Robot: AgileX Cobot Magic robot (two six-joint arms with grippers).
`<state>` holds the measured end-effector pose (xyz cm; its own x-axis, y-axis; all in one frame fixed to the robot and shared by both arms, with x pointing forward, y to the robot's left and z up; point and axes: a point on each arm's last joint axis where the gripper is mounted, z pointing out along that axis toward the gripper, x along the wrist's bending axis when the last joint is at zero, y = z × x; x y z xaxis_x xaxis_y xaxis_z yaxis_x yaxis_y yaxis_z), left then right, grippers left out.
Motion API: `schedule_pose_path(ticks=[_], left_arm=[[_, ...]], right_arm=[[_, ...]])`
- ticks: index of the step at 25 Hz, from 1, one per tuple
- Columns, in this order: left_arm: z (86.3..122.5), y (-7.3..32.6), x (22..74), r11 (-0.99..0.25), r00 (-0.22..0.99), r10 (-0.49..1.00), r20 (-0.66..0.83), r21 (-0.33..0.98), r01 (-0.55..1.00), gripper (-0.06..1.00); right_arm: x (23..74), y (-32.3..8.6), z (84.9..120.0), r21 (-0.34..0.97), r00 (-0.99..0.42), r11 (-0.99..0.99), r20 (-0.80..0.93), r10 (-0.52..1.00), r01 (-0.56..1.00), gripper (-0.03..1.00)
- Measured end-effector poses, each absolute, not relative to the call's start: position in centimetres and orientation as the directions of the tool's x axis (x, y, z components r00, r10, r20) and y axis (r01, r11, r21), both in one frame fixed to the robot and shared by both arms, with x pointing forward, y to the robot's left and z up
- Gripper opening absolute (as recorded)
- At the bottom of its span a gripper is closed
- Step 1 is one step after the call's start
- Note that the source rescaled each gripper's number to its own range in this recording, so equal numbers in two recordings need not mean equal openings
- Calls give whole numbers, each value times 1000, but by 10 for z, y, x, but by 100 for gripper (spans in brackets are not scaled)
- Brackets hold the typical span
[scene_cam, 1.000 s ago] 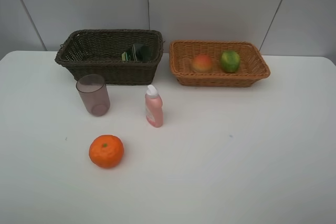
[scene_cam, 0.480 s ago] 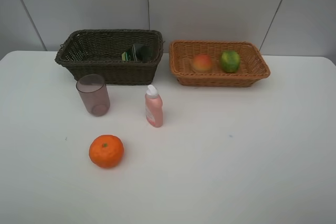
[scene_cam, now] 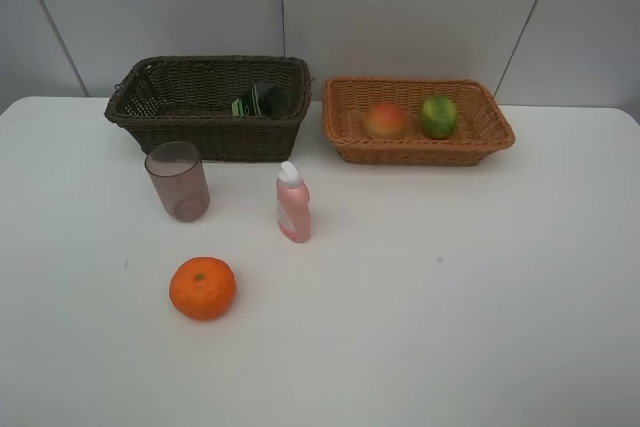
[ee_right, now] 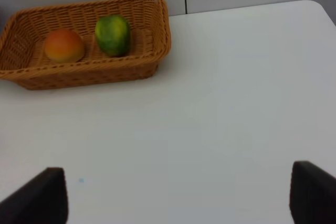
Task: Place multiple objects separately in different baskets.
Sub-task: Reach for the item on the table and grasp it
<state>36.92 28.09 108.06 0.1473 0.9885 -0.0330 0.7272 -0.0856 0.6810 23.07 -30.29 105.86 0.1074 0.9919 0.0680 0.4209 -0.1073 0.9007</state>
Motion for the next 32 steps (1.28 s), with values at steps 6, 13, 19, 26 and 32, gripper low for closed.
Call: schedule_pose_path(ticks=[6, 13, 19, 26, 32], left_arm=[[1074, 251, 433, -240, 296, 955, -10, 560, 793, 100], [1056, 206, 488, -431, 460, 887, 54, 455, 779, 100], [1036, 174, 527, -573, 579, 810, 95, 343, 744, 100], [1002, 167, 544, -688, 685, 723, 92, 188, 701, 100], [979, 163, 556, -732, 725, 680, 114, 166, 661, 100]], right_arm=[[231, -303, 1059, 901, 107, -107, 68, 992, 421, 85], [231, -303, 1059, 901, 107, -107, 68, 992, 421, 85], [231, -303, 1059, 901, 107, -107, 68, 992, 421, 85], [231, -303, 1059, 901, 107, -107, 68, 992, 421, 85], [231, -303, 1059, 901, 107, -107, 68, 992, 421, 85]])
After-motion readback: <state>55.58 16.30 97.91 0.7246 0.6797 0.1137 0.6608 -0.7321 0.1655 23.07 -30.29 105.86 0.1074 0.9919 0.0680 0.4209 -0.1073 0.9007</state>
